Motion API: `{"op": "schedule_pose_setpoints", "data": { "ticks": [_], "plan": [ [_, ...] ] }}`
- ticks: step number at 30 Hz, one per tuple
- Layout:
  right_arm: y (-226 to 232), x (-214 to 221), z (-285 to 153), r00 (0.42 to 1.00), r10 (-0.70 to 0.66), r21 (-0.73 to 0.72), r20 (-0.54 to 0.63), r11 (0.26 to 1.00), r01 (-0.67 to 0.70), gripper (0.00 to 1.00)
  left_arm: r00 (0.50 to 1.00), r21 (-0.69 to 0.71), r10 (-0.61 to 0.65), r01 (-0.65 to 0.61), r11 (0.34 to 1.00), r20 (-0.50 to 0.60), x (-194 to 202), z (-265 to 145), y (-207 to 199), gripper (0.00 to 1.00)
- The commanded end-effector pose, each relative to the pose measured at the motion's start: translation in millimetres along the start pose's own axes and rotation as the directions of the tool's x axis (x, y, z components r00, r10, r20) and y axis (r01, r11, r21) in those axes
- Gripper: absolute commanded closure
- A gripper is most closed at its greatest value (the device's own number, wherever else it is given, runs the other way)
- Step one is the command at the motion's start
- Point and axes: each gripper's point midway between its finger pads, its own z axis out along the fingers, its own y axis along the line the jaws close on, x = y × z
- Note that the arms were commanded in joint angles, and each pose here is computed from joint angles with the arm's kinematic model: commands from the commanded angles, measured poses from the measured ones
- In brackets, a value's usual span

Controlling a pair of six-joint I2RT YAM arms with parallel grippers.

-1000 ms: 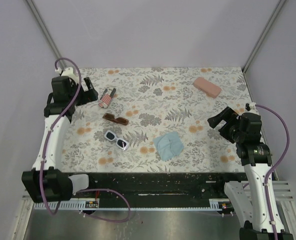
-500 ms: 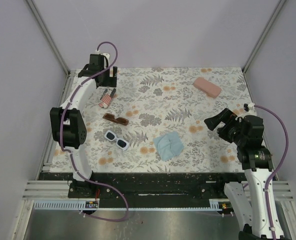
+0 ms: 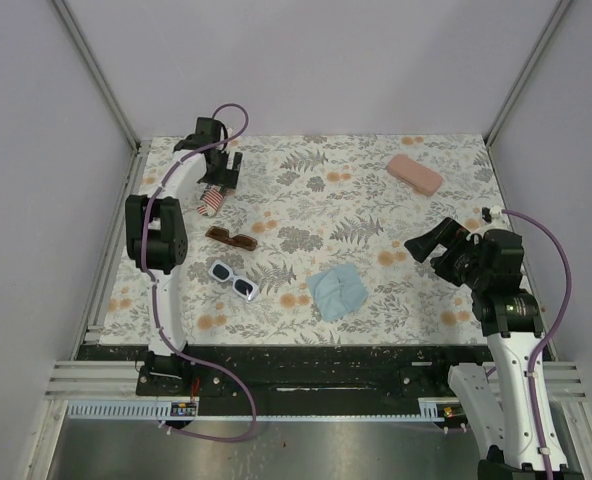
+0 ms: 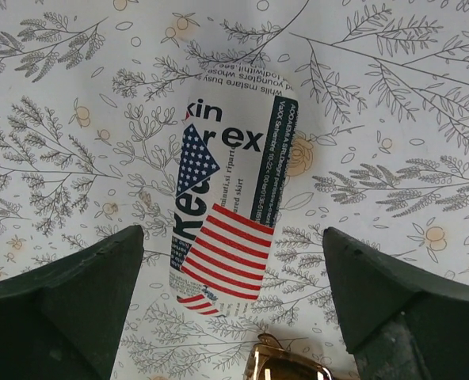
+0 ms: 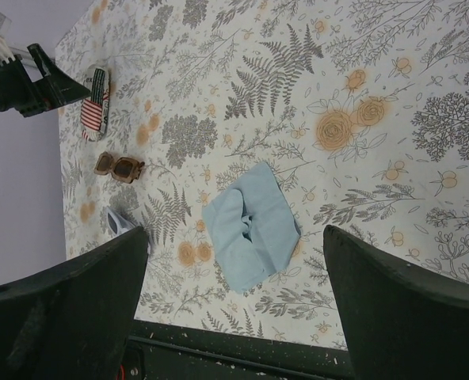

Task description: Organize the sunglasses

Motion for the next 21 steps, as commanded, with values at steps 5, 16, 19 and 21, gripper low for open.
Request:
{"op": "schedule_pose_setpoints", "data": {
  "ticks": [5, 16, 19, 21],
  "plan": [
    [5, -1, 9, 0.999, -0.032, -0.043, -0.011, 0.999, 0.032, 0.01, 1.000, 0.012, -0.019, 0.019, 1.000, -0.025, -4, 17, 9, 0.04],
    [2, -2, 12, 0.999, -0.032, -0.022, -0.015, 0.999, 0.032, 0.00, 0.997, 0.015, -0.043, 0.044, 0.999, -0.070, 7, 32, 15, 0.25],
    [2, -1, 13, 0.999, -0.032, -0.023, -0.018, 0.999, 0.031, 0.01, 0.996, 0.026, -0.043, 0.045, 0.999, -0.080, 10, 36, 13, 0.31],
    [3, -2, 12, 0.999, -0.035, -0.026, -0.015, 0.999, 0.034, 0.01, 0.995, 0.040, -0.042, 0.046, 0.998, -0.096, 13, 39, 10, 0.42]
  ]
}}
